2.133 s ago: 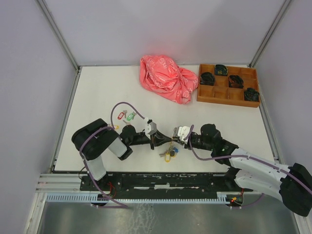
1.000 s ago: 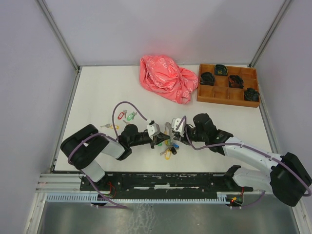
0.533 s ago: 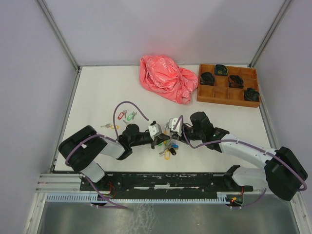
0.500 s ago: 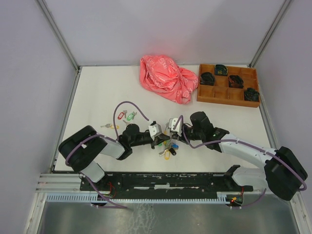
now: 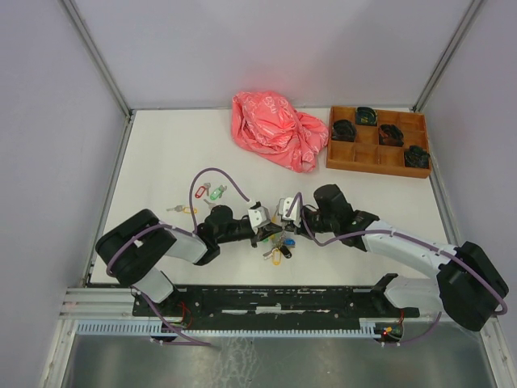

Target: Put the keys on the keyring

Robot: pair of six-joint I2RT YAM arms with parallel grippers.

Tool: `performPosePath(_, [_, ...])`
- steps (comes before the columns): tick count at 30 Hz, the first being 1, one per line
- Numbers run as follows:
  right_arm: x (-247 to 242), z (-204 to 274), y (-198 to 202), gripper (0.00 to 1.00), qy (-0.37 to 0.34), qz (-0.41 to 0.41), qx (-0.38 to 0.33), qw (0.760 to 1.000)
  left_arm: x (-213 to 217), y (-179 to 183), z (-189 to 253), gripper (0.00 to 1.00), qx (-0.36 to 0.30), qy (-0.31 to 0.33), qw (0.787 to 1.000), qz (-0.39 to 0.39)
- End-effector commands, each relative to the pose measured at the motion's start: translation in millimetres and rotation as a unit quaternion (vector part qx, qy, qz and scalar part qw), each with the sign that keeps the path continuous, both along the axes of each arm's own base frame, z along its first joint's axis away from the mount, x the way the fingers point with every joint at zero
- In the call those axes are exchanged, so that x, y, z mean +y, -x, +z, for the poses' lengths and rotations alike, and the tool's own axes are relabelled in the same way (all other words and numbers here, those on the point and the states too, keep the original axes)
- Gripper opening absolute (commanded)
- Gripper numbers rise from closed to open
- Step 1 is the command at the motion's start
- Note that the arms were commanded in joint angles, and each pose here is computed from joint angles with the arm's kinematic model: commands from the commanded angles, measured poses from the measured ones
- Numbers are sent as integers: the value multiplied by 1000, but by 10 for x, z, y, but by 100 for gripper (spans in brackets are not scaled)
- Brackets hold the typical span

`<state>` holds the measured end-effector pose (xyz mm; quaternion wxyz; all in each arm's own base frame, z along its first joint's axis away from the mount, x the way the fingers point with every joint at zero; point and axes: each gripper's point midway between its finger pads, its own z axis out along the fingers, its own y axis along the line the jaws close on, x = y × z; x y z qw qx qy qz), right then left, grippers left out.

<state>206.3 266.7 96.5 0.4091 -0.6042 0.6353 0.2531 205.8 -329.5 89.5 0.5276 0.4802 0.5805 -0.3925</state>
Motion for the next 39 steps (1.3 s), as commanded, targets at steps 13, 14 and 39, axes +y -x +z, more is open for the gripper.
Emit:
performPosePath(13, [85,107,-88,9,-3,13,-12,1000,-83,-81,345,3,-61,29,998,0])
performPosePath(14, [87,105,-87,8,-3,14,-11,1000,-81,-81,347,3,-61,30,998,0])
performPosePath(39, [-48,241,-6,1,-13,35,-84,996,227,-60,460,34,20,22,995,91])
